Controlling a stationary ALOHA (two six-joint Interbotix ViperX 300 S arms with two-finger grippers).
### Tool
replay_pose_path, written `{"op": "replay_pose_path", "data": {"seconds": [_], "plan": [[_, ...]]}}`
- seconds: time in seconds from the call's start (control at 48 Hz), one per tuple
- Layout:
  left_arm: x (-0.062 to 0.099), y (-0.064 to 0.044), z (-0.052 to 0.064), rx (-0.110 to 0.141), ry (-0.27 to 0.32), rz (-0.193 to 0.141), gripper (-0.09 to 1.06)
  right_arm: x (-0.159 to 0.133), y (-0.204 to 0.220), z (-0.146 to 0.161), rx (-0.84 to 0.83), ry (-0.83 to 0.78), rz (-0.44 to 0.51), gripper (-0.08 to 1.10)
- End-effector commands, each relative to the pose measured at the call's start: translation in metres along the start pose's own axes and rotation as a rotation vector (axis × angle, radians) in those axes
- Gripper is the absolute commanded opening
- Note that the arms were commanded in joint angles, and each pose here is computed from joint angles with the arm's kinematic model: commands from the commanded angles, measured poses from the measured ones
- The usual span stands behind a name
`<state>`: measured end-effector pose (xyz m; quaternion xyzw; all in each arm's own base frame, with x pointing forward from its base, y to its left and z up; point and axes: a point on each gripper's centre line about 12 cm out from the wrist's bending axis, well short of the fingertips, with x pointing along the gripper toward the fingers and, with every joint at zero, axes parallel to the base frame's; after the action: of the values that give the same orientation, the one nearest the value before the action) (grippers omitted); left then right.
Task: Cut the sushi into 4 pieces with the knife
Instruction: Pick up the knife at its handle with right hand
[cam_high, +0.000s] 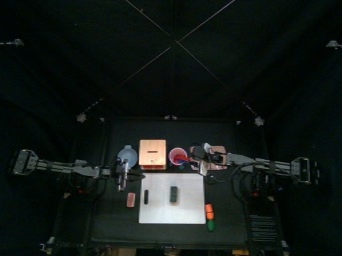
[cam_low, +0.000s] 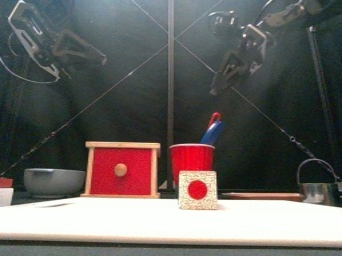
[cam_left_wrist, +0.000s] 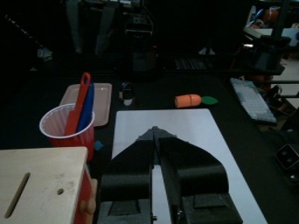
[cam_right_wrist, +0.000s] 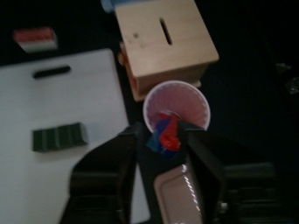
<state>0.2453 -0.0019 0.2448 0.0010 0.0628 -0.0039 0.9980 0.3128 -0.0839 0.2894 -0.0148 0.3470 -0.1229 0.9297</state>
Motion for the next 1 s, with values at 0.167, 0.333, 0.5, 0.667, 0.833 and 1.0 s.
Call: {"op": "replay_pose_path", "data": {"seconds": [0.167, 0.333, 0.5, 0.667, 0.833, 1.0], "plan": [[0.001, 0.0, 0.003, -0.001, -0.014, -0.001, 0.49, 0.014, 0.003, 0.013, -0.154, 0.186, -0.06, 0.89], [0.0, 0.0, 0.0, -0.001, -0.006, 0.001, 0.49, 0.021, 0.0, 0.015, -0.187, 0.209, -0.084, 0.89], [0.0, 0.0, -0.002, -0.001, -0.002, 0.001, 0.49, 0.026, -0.003, 0.014, -0.208, 0.232, -0.098, 0.89], [-0.001, 0.002, -0.003, -0.002, 0.002, 0.007, 0.49, 0.032, -0.006, 0.017, -0.234, 0.25, -0.119, 0.89], [-0.001, 0.002, -0.005, -0.002, 0.005, 0.007, 0.49, 0.038, -0.009, 0.02, -0.265, 0.275, -0.143, 0.89], [-0.002, 0.002, -0.008, -0.002, 0.014, 0.007, 0.49, 0.042, -0.01, 0.022, -0.278, 0.301, -0.152, 0.89]]}}
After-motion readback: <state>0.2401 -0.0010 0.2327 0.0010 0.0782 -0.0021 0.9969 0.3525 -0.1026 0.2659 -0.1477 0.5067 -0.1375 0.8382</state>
